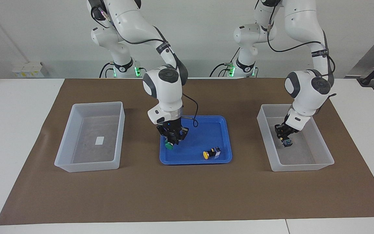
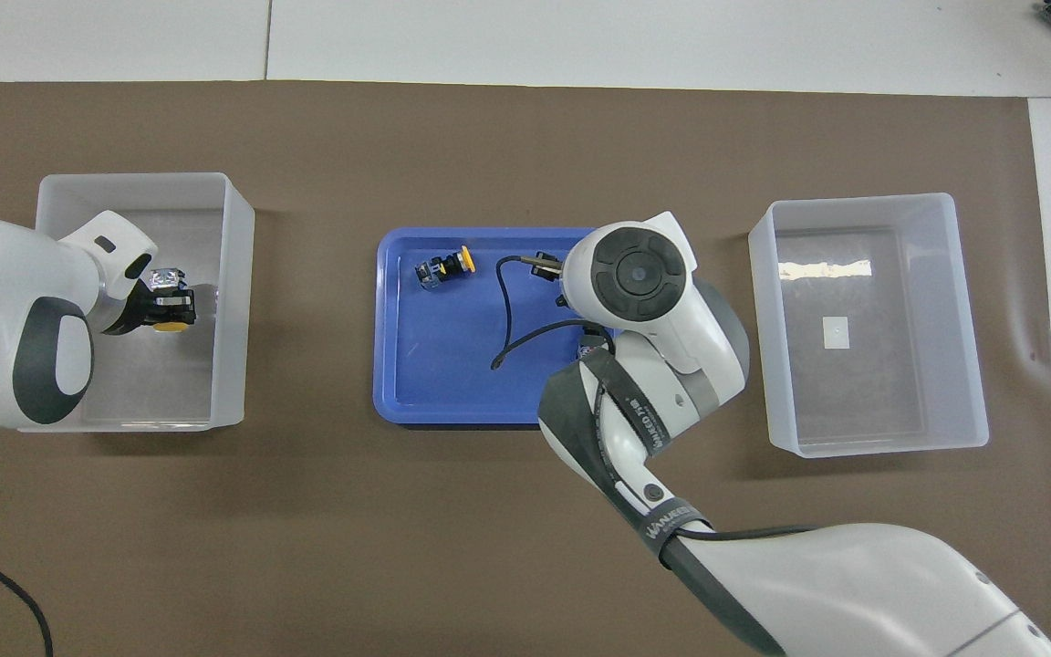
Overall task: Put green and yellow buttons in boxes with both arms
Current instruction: 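Lower the yellow button into the nearby box and open the left gripper, then place the green button in the box with the right gripper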
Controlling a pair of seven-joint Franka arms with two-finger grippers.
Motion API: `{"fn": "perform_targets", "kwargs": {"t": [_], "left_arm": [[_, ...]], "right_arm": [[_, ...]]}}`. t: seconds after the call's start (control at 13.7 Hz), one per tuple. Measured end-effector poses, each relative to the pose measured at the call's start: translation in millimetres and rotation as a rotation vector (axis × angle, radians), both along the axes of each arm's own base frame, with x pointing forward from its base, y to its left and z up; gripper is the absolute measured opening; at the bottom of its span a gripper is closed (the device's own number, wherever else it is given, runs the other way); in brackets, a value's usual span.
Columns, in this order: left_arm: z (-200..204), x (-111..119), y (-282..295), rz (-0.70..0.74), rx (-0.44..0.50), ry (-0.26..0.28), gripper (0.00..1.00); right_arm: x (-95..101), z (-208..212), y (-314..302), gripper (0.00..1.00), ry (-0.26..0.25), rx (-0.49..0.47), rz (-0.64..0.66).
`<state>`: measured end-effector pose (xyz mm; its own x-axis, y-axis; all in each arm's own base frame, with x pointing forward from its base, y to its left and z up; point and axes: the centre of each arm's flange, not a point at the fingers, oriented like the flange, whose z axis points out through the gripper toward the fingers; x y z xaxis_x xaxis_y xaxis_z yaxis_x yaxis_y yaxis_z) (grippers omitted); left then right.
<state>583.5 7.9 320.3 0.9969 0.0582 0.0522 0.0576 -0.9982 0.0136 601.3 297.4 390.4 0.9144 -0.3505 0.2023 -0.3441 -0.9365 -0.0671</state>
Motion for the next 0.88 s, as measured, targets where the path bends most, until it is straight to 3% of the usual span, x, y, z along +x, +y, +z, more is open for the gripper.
{"fn": "perform_targets", "kwargs": {"t": [0.29, 0.58, 0.73, 0.88], "left_arm": [[-17.2, 3.9, -0.3, -0.003, -0.003, -0.012, 0.33], [-11.6, 7.8, -1.5, -0.005, -0.003, -0.024, 0.33], [-3.1, 12.6, -1.4, -0.008, -0.003, -0.024, 0.5], [9.6, 17.7, -0.9, -0.011, -0.002, -0.005, 0.73]], "right_arm": [[-2.1, 59.3, -87.6, 0.41, 0.067, -0.069, 0.02], [-20.7, 54.5, -199.1, 0.41, 0.145, -0.124, 0.19], [-29.2, 46.9, -242.0, 0.41, 0.176, -0.11, 0.288], [-29.4, 40.7, -265.0, 0.41, 0.152, -0.089, 0.384]]}}
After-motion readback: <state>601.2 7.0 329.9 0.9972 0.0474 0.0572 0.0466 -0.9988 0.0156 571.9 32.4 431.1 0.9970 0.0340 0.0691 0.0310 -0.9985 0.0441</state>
